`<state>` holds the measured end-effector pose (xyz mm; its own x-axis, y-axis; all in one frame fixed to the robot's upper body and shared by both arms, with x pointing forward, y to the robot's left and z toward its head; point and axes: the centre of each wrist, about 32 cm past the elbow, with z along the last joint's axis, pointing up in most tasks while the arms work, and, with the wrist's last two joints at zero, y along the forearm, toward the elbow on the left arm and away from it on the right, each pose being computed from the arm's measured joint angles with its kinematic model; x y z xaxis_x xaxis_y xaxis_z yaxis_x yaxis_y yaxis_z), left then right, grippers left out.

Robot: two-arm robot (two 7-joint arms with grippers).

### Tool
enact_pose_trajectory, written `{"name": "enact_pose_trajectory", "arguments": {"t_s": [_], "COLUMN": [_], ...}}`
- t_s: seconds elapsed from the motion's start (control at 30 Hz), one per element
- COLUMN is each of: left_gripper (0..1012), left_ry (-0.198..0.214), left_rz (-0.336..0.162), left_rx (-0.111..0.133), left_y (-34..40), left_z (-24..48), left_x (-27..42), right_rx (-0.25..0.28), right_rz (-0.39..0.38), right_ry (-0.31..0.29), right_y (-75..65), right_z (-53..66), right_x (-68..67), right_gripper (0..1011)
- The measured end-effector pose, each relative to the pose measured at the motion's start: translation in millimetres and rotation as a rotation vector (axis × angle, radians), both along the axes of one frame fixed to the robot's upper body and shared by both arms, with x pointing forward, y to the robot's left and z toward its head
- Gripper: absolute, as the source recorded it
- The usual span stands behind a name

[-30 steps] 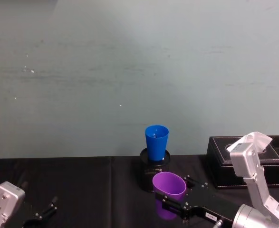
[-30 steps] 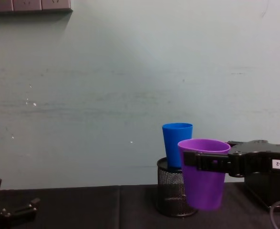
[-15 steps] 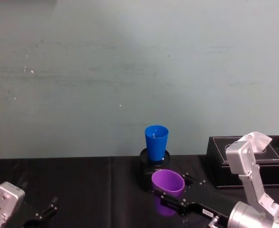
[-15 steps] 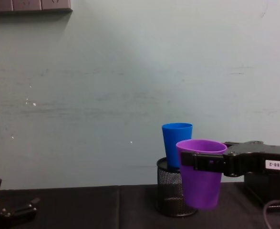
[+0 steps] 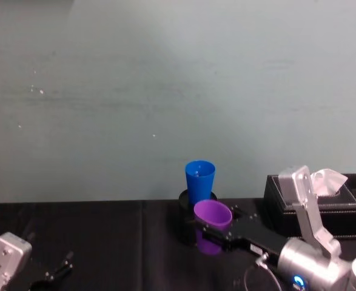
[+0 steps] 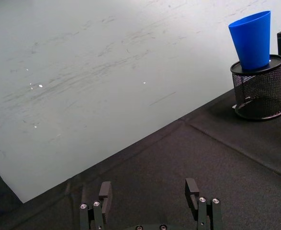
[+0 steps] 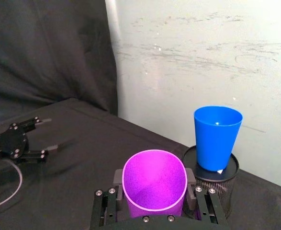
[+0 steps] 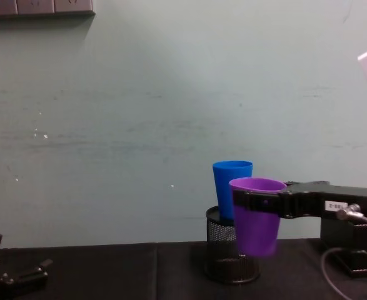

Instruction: Pick up one cup with a gripper and tap it against the other cup.

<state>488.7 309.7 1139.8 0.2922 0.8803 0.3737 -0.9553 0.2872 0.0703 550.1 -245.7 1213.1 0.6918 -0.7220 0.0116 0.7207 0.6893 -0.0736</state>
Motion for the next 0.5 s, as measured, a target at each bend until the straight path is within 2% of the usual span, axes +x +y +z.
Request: {"name": "enact_pose_trajectory", "arguments": {"t_s": [0.5], "left_gripper": [1000], "left_ry": [0.0], "left_rz": [0.0], "left_rx": [0.0], "left_y": [0.0], "left_z": [0.0], "left_x": [0.0], "right_rx": [0.027], "right_rz": [-0.026], "right_ry": [0.026], "right_y": [7.2], "right_z": [-3.7], "right_x": [34.7], "right_gripper": [734]}}
